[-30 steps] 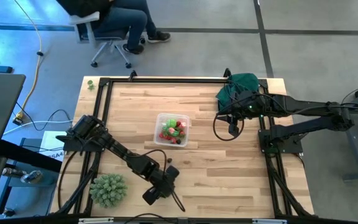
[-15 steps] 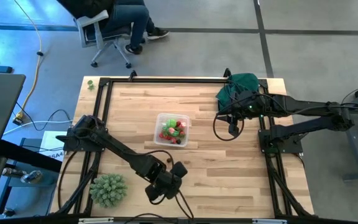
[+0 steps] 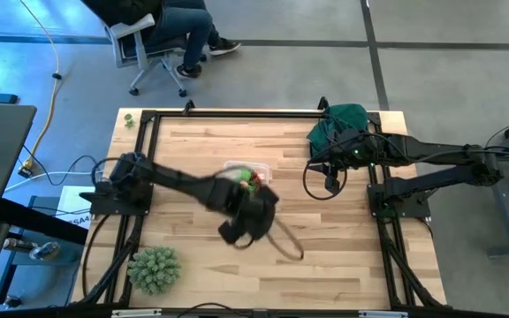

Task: Pick and placing Produce into tupperware
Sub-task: Put the green pear into the transparent container

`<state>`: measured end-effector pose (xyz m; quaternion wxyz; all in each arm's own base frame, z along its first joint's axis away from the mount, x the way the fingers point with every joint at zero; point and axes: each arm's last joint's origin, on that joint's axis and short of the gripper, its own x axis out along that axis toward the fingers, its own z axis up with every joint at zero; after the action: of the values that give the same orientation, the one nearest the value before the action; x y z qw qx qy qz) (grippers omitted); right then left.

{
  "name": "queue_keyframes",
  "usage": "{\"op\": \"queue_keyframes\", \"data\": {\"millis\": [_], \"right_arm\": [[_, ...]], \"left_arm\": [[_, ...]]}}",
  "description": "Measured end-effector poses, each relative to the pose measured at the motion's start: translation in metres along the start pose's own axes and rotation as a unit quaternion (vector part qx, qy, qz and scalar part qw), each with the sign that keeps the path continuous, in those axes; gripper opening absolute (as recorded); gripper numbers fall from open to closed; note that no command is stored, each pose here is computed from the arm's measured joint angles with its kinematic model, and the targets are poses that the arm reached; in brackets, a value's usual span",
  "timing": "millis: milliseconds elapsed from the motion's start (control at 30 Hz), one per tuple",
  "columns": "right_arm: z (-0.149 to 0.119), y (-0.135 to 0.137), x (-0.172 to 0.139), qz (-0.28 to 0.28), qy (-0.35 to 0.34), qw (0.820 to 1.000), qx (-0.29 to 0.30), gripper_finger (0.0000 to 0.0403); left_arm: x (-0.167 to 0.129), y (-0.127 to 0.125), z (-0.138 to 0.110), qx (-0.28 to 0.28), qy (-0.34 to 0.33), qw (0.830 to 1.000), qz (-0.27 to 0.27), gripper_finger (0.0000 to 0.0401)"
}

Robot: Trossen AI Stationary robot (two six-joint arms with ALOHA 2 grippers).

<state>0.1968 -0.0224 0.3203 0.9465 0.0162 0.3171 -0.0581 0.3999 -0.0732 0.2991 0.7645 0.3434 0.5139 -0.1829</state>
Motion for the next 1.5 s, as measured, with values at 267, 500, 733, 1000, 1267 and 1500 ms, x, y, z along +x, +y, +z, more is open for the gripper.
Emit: {"op": "queue_keyframes", "data": {"millis": [267, 500, 733, 1000, 1267, 1500], "right_arm": [[0.000, 0.000, 0.000, 0.000, 0.000, 1.000, 0.000, 0.0068], [0.000, 0.000, 0.000, 0.000, 0.000, 1.000, 0.000, 0.0068], [0.000, 0.000, 0.000, 0.000, 0.000, 1.000, 0.000, 0.0068], [0.000, 0.000, 0.000, 0.000, 0.000, 1.000, 0.000, 0.0068], [0.000, 0.000, 0.000, 0.000, 0.000, 1.000, 0.000, 0.0068], [0.000, 0.000, 0.000, 0.000, 0.000, 1.000, 0.000, 0.0068]], "left_arm": [[-0.006, 0.069, -0.062, -0.069, -0.005, 0.996, -0.049, 0.0203], [0.008, 0.102, -0.114, -0.112, -0.061, 0.986, -0.107, 0.0233], [0.036, 0.106, -0.150, -0.122, -0.074, 0.980, -0.137, 0.0209], [0.068, 0.105, -0.185, -0.141, -0.103, 0.974, -0.148, 0.0233], [0.086, 0.105, -0.203, -0.146, -0.122, 0.974, -0.122, 0.0216], [0.093, 0.102, -0.204, -0.143, -0.123, 0.975, -0.117, 0.0218]]}}
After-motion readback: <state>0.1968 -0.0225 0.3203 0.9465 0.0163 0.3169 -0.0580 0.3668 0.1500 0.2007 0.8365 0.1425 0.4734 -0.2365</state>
